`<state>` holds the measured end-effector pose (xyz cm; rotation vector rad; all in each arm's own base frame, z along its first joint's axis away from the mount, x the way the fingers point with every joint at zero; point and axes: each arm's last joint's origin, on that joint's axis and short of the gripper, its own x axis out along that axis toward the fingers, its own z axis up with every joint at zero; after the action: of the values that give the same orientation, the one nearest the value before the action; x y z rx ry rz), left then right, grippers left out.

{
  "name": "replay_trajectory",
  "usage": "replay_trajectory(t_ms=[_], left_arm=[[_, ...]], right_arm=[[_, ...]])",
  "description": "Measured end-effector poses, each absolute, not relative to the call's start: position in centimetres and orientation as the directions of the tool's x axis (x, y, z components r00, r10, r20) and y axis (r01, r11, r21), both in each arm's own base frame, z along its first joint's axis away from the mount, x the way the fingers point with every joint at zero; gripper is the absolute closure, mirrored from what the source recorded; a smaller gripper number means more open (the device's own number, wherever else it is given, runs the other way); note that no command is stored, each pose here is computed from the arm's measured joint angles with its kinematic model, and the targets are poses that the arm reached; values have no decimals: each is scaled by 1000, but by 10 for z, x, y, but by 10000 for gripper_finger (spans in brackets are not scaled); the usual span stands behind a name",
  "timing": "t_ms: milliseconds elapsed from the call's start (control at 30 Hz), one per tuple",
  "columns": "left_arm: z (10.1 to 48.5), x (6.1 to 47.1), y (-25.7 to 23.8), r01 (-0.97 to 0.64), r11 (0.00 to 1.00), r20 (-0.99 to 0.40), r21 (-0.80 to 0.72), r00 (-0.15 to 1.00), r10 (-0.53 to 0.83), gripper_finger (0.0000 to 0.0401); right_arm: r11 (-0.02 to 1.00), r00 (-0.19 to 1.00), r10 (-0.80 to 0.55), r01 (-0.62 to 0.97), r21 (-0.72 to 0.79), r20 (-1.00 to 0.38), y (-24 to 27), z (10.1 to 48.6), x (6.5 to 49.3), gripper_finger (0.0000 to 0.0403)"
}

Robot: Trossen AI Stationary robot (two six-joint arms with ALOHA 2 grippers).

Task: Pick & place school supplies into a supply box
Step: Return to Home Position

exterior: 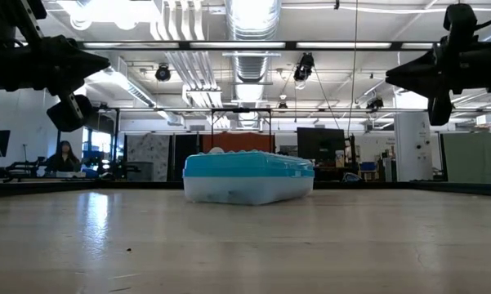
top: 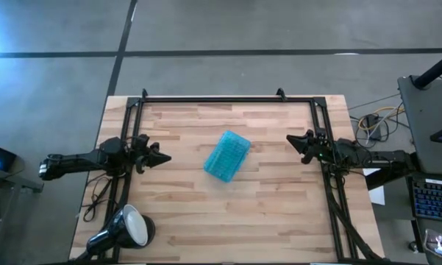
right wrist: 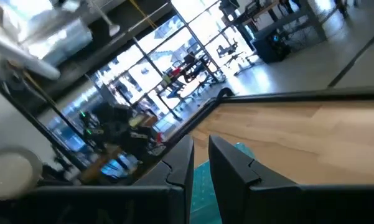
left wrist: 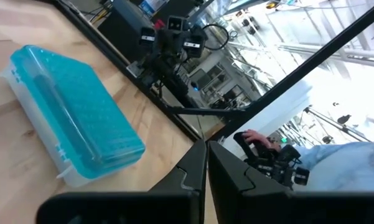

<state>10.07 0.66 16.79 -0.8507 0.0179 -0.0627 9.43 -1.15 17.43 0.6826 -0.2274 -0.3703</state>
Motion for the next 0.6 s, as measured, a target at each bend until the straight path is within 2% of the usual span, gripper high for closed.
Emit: replay_trajectory(t_ms=[33, 133, 200, 300, 367, 400, 433, 500, 600], left_arm=[[168, 101, 7, 48, 658, 8, -752, 998, -63, 401], [168, 101, 7, 48, 658, 9, -752, 998, -63, 401], [168, 101, 7, 48, 658, 9, -752, 998, -62, 401], [168, 101, 7, 48, 658, 9, -752, 998, -62, 401], [168, 101, 7, 48, 658, 10, -752, 998, -62, 401], [168, 101, 7, 48, 658, 10, -752, 998, -62, 401], [168, 101, 7, 48, 658, 10, -752, 998, -63, 401], [168, 101, 7, 48, 658, 10, -752, 998, -62, 401], [168, 101, 7, 48, 658, 10, -752, 998, -63, 401]], right_arm=[[737, 912, -404, 273, 619, 79, -11, 174, 94, 360], [852, 915, -397, 337, 401, 73, -11, 173, 94, 360], [912, 931, -341, 293, 288, 133, -9, 179, 94, 360], [995, 972, -98, 95, 23, 215, -2, 187, 95, 360], [974, 963, 140, -93, -205, 228, 6, 188, 94, 360], [948, 947, 231, -168, -269, 225, 9, 188, 94, 360], [928, 930, 295, -224, -297, 220, 11, 188, 93, 360], [928, 922, 328, -273, -254, 208, 13, 187, 93, 360], [965, 955, 243, -222, -136, 168, 12, 182, 95, 360]])
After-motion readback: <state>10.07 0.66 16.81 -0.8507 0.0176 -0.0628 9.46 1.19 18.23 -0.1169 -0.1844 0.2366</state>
